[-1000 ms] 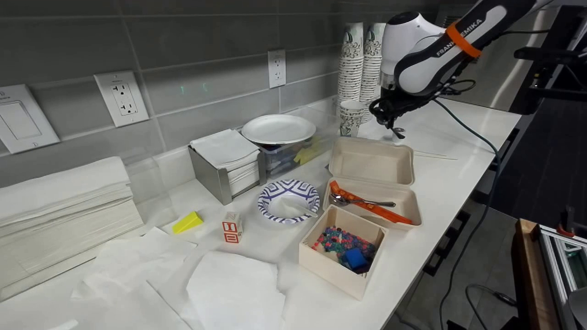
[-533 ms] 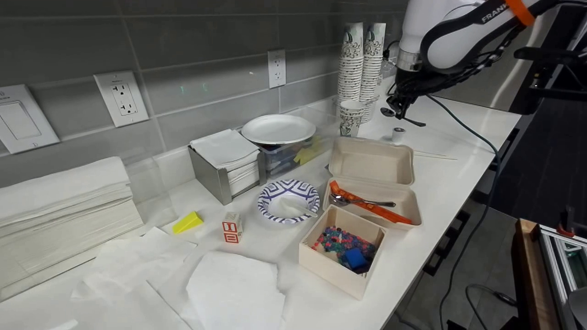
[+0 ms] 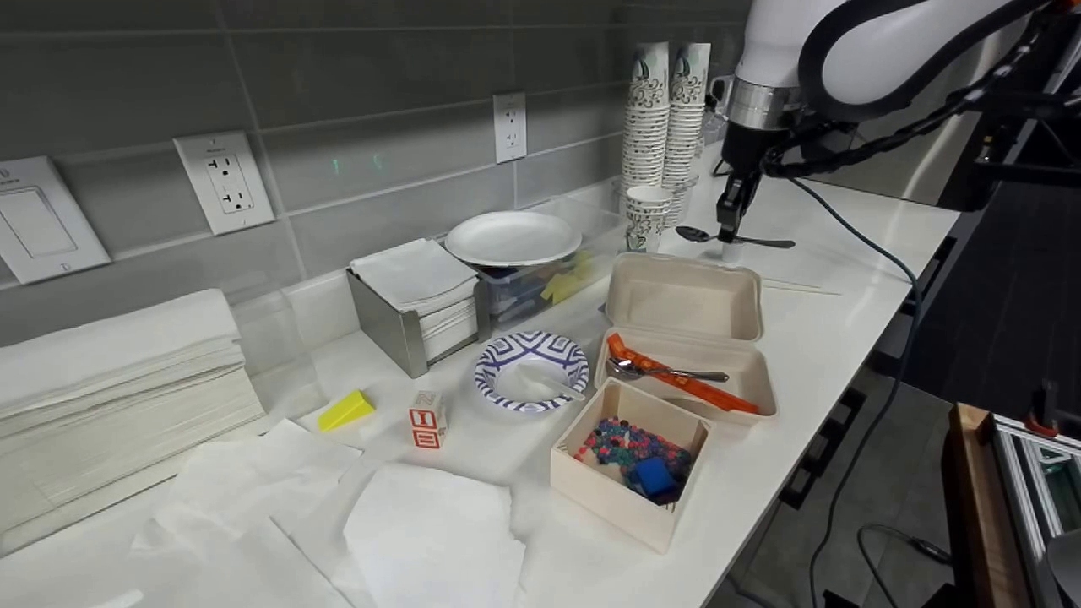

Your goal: Pick up the silver spoon from the counter and put it in the food pack.

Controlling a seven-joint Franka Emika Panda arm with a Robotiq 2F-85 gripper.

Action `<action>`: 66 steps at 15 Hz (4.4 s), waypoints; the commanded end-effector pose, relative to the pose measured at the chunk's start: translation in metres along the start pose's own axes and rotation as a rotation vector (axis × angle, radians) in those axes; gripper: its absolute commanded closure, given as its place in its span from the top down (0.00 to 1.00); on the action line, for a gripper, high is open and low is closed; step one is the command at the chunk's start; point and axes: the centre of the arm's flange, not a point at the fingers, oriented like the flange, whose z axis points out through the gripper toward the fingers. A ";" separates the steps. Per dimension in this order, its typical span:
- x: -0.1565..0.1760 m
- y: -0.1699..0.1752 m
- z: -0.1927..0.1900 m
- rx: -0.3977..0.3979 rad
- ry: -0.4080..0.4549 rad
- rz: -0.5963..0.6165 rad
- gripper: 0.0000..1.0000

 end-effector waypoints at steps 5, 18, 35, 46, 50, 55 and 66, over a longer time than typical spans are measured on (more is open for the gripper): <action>-0.006 -0.061 -0.004 0.091 -0.131 -0.107 0.08; -0.003 -0.114 0.013 0.134 -0.160 -0.178 0.02; 0.021 -0.174 0.091 0.210 -0.002 -0.290 0.02; 0.006 -0.156 0.074 0.234 0.017 -0.420 0.72; -0.005 -0.148 0.028 0.178 -0.003 -0.387 0.99; -0.022 -0.118 -0.035 0.163 -0.166 -0.154 1.00; -0.026 -0.061 -0.089 0.198 -0.085 0.141 1.00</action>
